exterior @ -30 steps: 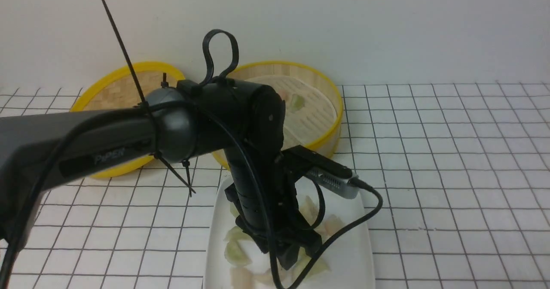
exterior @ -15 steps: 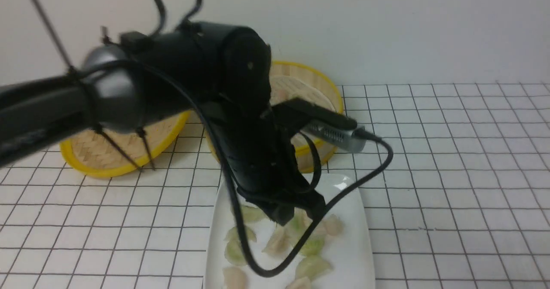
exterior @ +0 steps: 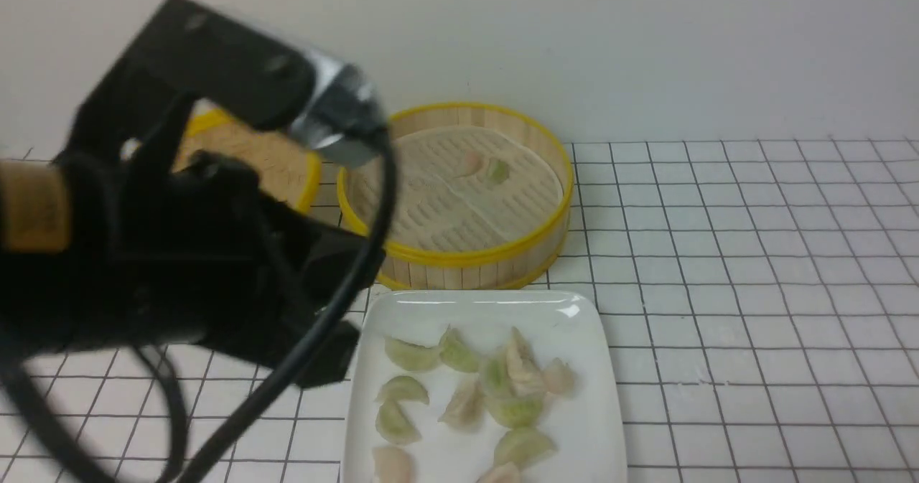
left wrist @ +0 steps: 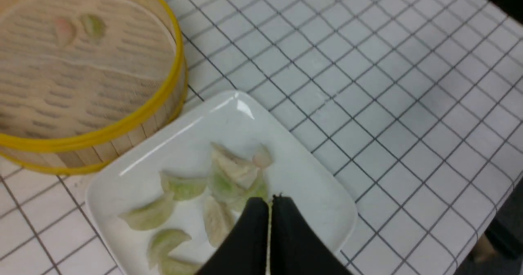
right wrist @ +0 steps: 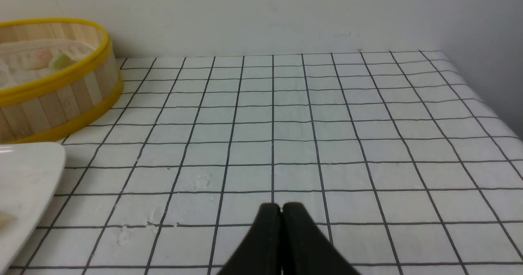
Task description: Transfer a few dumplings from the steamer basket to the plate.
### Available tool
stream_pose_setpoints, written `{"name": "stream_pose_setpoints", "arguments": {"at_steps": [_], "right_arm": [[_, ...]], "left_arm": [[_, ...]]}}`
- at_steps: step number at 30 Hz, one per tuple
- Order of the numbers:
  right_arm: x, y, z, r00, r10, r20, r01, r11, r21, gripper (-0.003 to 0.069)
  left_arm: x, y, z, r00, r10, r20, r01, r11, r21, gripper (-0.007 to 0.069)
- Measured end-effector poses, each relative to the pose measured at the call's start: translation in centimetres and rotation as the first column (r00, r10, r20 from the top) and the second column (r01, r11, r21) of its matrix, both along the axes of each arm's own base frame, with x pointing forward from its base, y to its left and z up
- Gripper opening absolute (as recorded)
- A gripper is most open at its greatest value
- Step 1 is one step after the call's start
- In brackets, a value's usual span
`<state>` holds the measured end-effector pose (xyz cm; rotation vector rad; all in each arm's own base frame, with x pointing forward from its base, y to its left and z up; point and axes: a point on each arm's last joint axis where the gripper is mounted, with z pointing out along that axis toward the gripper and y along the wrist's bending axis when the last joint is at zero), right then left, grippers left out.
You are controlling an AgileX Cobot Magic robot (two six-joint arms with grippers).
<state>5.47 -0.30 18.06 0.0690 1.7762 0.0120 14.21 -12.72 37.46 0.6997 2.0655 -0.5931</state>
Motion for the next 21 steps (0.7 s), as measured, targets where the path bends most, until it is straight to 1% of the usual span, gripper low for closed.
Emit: {"name": "stream_pose_setpoints", "arguments": {"at_steps": [3,6,13,17,21], "right_arm": [[0.0,0.0,0.0,1.000,0.000,0.000,0.000,1.000,0.000,-0.0015],[0.0,0.0,0.0,1.000,0.000,0.000,0.000,1.000,0.000,-0.0015],[0.0,0.0,0.0,1.000,0.000,0.000,0.000,1.000,0.000,-0.0015],[0.0,0.0,0.0,1.000,0.000,0.000,0.000,1.000,0.000,-0.0015],[0.0,0.0,0.0,1.000,0.000,0.000,0.000,1.000,0.000,-0.0015]], "left_arm": [[-2.6,2.2,-0.8,0.995,0.026,0.093,-0.019,0.997,-0.077,-0.0006],[-4.5,3.7,-1.3,0.990,0.033,0.135,-0.018,0.994,-0.112,-0.0006],[-8.2,6.5,-0.5,0.973,0.036,0.228,0.006,0.983,-0.184,-0.0006],[-9.1,7.2,-0.2,0.964,0.034,0.265,0.016,0.982,-0.186,-0.0006],[-9.1,7.5,-0.4,0.951,0.033,0.307,0.012,0.989,-0.145,-0.0006]]}}
